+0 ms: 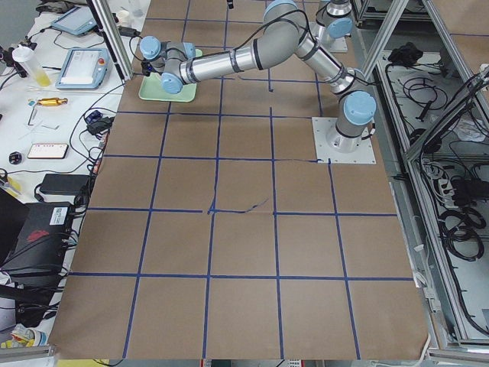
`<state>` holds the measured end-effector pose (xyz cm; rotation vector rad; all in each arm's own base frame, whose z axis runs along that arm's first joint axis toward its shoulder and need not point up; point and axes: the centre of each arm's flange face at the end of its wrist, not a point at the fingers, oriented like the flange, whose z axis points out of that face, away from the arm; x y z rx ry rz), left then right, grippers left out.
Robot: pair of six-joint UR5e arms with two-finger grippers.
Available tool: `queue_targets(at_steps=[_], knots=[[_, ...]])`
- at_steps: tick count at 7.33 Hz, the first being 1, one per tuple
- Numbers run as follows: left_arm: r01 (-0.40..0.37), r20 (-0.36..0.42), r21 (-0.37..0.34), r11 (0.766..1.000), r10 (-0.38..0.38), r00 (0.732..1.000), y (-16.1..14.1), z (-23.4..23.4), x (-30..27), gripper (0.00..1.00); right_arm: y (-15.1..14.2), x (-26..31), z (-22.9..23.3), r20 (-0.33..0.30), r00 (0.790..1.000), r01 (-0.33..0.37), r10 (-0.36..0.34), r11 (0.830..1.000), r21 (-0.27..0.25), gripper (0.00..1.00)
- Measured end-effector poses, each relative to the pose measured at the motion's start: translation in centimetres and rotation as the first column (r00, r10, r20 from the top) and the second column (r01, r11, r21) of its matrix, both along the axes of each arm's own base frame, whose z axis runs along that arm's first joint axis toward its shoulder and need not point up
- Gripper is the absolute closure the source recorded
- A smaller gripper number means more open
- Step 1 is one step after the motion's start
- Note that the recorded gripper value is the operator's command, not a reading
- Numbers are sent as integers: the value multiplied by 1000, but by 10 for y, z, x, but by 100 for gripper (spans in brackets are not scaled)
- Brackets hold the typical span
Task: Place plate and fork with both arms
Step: 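Release the plate and raise the left gripper while the right gripper reaches over the plate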
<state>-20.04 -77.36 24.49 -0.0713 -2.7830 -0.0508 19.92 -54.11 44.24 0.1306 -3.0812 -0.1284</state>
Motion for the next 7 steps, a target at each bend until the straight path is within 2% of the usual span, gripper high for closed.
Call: queue_targets(at_steps=[1, 3, 5, 6, 7], knots=[[-27, 65, 29, 999, 25, 998, 13, 25, 28, 0, -11, 2, -6, 9, 1000, 0, 1, 999, -35, 0], [-79, 162, 68, 995, 67, 984, 42, 42, 97, 0, -50, 7, -42, 22, 1000, 4, -1, 994, -113, 0], [-13, 229, 62, 998, -2, 973, 67, 40, 138, 0, -76, 12, -72, 32, 999, 8, -3, 986, -168, 2], [13, 242, 40, 999, -23, 970, 72, 35, 144, 0, -91, 14, -87, 34, 999, -13, 20, 980, -197, 12], [23, 248, 31, 999, -30, 968, 78, 31, 146, 0, -108, 17, -97, 34, 998, -43, 51, 975, -219, 15]])
